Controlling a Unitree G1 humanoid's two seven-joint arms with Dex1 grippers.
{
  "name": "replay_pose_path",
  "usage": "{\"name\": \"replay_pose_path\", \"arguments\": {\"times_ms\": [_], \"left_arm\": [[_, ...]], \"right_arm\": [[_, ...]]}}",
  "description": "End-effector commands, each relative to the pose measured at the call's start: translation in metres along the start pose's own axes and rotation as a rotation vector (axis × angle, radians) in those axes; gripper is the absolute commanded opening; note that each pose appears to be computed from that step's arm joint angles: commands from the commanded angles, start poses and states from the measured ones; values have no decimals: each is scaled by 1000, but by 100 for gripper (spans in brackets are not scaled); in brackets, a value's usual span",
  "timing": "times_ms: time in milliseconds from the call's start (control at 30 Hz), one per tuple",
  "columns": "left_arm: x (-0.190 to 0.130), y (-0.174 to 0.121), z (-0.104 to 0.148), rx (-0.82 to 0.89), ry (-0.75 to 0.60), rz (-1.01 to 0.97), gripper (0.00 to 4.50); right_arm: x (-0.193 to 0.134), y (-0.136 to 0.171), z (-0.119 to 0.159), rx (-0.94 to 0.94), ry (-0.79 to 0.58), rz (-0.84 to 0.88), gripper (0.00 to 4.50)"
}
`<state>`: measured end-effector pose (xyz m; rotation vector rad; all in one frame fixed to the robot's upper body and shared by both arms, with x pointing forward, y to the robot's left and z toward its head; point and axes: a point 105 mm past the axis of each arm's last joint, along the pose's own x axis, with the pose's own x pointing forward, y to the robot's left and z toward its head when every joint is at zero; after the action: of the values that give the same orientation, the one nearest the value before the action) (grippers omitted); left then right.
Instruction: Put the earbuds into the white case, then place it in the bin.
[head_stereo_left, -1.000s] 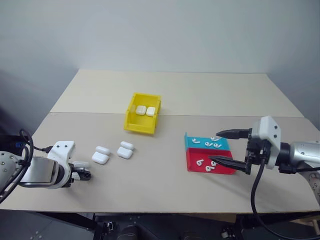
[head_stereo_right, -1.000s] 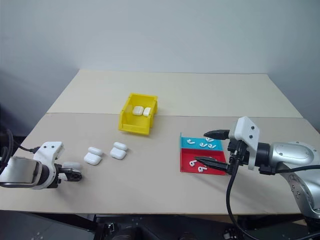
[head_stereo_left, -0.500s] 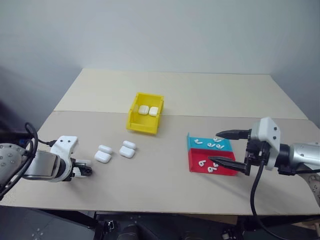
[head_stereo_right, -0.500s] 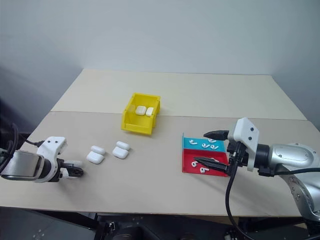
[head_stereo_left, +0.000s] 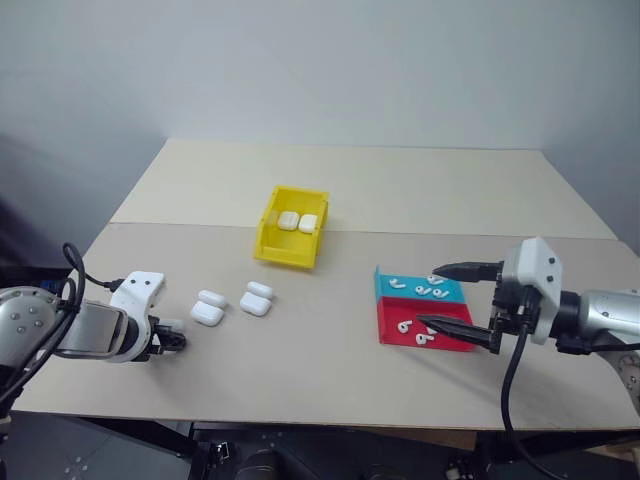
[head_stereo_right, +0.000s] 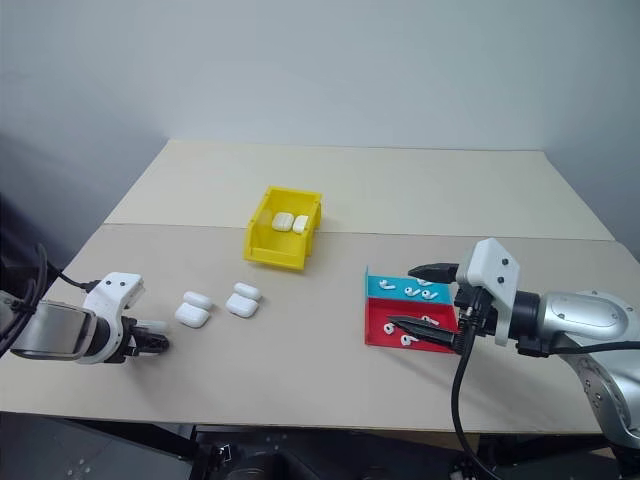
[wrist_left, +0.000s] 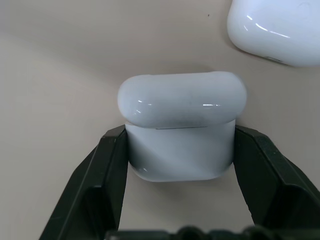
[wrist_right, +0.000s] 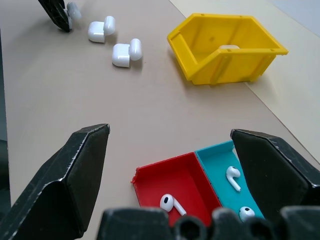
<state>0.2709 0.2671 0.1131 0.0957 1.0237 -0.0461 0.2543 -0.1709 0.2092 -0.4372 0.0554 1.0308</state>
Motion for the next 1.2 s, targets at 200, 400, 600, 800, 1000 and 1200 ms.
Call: {"name": "replay_pose_path", "arguments": {"times_ms": [200,400,600,800,1000,1200], "left_arm": [[-35,1,13,48,-181,-24,280],[-102,-21,74,109,-828,-204,280],[-131,-73,94,238,-1098,-640,280],[-141,-136,100,551,-1187,-1035,280],[-132,-166,95,741,-1150,-1228,280],[-130,-177,89,790,-1143,-1291,280]], "right_arm": [[-8,-4,11,-46,-18,-34,450],[-1,-13,11,-52,-37,-51,450],[8,-18,18,-77,-28,-31,450],[25,-21,9,-172,167,63,450],[47,-17,4,-251,316,201,450],[57,-15,-9,-342,483,350,393]]}}
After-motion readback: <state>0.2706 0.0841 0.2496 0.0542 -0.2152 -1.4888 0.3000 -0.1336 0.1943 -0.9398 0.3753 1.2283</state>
